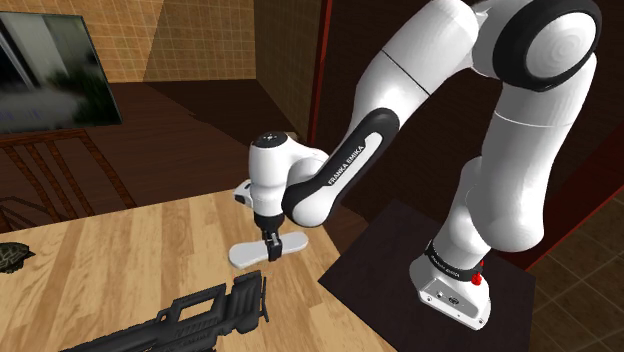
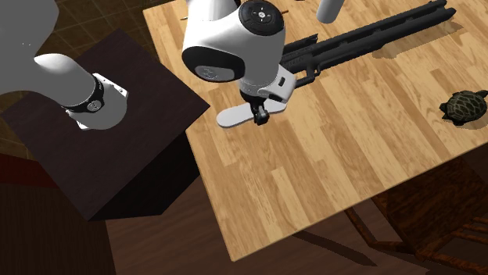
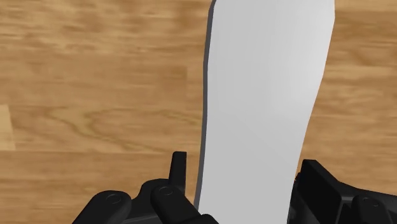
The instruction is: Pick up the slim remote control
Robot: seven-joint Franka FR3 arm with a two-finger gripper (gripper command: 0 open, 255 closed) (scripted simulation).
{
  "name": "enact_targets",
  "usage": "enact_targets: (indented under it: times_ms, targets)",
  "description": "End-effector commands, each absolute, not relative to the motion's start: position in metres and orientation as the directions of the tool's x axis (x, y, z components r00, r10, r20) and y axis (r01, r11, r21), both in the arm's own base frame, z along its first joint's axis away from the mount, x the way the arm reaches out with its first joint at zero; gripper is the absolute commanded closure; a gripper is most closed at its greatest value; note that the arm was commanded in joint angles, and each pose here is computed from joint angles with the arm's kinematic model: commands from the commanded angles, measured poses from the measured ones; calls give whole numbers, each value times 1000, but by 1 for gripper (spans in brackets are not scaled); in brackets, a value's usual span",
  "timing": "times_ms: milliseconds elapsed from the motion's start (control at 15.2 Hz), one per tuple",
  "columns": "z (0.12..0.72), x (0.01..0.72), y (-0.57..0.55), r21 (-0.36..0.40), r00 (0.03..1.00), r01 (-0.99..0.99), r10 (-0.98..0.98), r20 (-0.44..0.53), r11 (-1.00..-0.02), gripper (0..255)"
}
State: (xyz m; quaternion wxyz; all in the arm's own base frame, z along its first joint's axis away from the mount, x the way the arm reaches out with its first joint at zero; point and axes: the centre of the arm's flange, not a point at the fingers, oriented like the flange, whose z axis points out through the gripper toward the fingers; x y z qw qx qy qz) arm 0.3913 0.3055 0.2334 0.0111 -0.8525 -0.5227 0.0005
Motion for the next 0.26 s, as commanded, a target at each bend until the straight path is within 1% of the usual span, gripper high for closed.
enact_targets:
  times_ms: [0,198]
  targets:
    - [245,392,307,-20,454,891,891,11,-453,255]
    - [251,392,307,-20,454,891,891,11,-453,255]
